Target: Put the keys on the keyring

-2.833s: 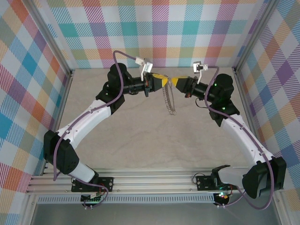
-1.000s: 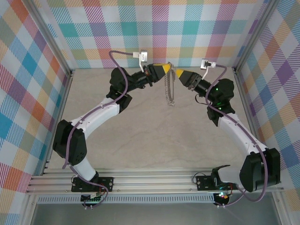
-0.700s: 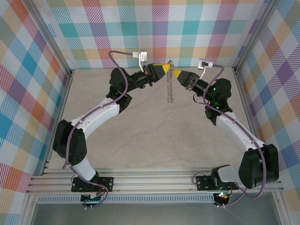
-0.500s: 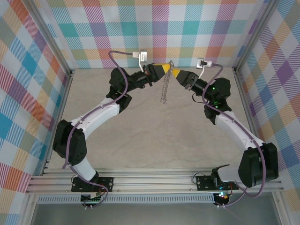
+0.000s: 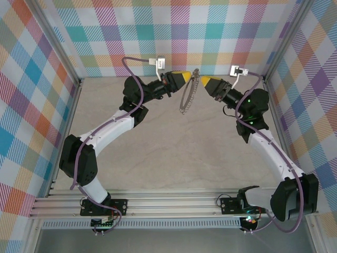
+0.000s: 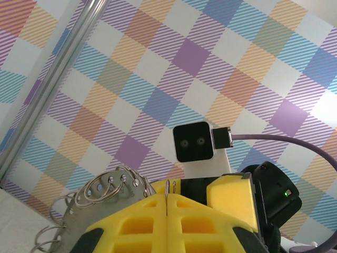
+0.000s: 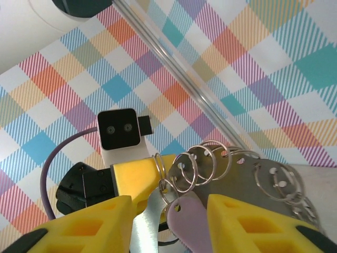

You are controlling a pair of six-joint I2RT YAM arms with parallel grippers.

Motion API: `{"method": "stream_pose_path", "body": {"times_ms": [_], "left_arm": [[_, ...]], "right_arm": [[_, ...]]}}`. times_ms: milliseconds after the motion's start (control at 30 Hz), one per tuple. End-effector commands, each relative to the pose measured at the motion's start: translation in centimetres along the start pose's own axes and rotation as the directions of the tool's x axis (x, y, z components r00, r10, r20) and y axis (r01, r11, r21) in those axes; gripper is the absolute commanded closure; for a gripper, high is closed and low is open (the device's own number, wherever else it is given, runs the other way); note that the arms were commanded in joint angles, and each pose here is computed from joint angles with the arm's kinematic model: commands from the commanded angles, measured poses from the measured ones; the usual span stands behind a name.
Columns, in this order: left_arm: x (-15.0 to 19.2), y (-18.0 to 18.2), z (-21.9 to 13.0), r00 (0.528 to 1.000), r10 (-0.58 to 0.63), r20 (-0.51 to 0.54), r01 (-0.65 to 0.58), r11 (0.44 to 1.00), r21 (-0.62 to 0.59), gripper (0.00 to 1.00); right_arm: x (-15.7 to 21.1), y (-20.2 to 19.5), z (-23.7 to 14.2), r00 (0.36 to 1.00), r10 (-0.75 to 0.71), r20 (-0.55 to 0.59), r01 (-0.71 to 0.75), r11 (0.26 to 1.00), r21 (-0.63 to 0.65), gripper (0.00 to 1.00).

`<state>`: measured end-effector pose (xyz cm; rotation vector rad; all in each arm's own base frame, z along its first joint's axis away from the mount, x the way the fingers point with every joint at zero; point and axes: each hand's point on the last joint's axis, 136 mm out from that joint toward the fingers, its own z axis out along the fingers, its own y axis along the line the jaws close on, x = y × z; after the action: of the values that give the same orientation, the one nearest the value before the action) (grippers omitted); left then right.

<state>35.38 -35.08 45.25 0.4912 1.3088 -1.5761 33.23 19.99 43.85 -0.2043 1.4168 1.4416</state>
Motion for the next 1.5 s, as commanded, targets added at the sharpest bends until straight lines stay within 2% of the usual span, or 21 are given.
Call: {"method": "stream_pose_path", "body": {"times_ms": [0,200,467,733,1233,1400,1467], "left_arm": [[-1.8,-2.0,-0.4,0.998,0.042,0.043,-0.044,0.998,0.046,1.0],[-1.7,-2.1,-0.5,0.998,0.041,0.041,-0.043,0.998,0.047,1.0],[-1.6,-2.0,-0.6,0.998,0.039,0.043,-0.041,0.998,0.043,1.0],[-1.6,-1.9,-0.7,0.998,0.037,0.043,-0.039,0.998,0.041,1.0],[-1.6,-1.9,-0.6,0.998,0.032,0.048,-0.034,0.999,0.038,1.0],[-1.5,-1.9,-0.5,0.998,0.031,0.046,-0.032,0.999,0.039,1.0],[-1.4,-1.8,-0.5,0.999,0.028,0.043,-0.03,0.999,0.04,1.0]], "right_arm": [[-1.3,1.5,0.3,0.999,-0.036,0.026,0.037,0.998,-0.049,0.54],[-1.9,1.8,1.3,0.999,-0.007,0.037,0.011,0.993,-0.117,0.51],[-1.2,2.5,2.4,1.0,-0.007,0.011,0.009,0.988,-0.153,0.53],[-0.5,2.9,2.9,1.0,-0.007,-0.009,0.006,0.985,-0.171,0.62],[0.5,2.3,2.6,1.0,0.002,-0.026,-0.005,0.99,-0.142,0.93],[0.6,2.2,2.5,1.0,0.003,-0.028,-0.006,0.99,-0.142,0.96],[0.5,2.4,2.6,1.0,0.002,-0.029,-0.006,0.989,-0.149,0.92]]}}
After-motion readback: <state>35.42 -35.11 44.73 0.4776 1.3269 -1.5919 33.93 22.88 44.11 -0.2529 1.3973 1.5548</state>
